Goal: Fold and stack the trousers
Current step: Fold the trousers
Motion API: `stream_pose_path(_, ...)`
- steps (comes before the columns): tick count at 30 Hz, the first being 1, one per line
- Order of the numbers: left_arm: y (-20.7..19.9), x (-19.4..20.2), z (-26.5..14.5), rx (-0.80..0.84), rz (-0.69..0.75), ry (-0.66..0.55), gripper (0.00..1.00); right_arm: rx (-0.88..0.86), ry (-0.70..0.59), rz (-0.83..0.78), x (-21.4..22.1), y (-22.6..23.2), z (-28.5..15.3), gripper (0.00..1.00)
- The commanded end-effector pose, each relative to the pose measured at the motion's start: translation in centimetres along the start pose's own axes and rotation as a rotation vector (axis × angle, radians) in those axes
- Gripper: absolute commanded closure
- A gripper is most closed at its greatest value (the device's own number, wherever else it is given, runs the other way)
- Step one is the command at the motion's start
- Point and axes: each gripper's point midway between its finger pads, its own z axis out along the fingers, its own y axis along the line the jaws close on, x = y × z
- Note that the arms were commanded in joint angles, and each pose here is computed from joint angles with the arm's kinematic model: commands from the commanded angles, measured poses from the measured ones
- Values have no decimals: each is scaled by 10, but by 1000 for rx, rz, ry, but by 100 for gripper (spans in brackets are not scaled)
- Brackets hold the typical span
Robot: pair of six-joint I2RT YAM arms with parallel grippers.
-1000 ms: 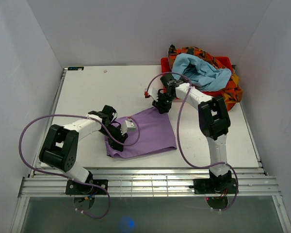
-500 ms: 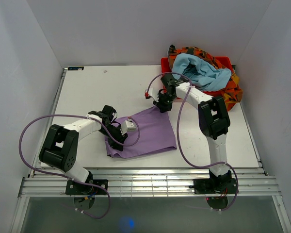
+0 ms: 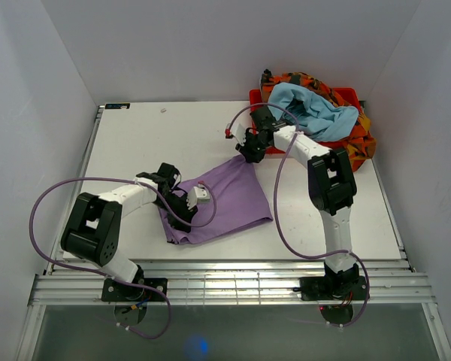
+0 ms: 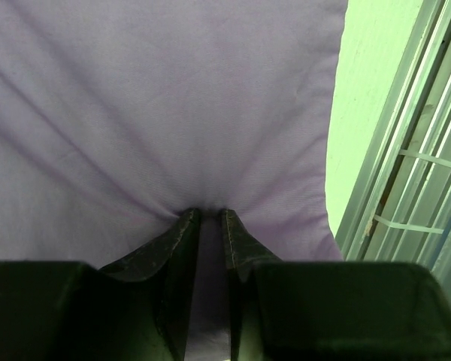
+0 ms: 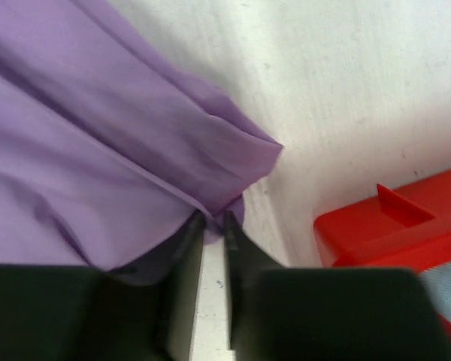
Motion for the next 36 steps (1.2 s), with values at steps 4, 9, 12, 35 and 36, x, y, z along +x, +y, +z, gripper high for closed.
stream_pose_path(4,23,22,-14,-81,-102,44,62,163,-18,51,-20,-37,-32,44)
stream_pose_path(9,39,-2,-56,-167,-173,-85,58,174,-51,94,-30,-19,-75,23)
stream_pose_path(12,46,1,-75,-221,-213,-112,51,59,-63,139,-29,13,-81,18)
stream_pose_path(35,93,-3,-164,-453,-539,-317,45,-323,63,471,39,180,-45,29)
stream_pose_path(36,82,-12,-165,-405,-517,-338,45,-317,56,466,36,179,-48,29)
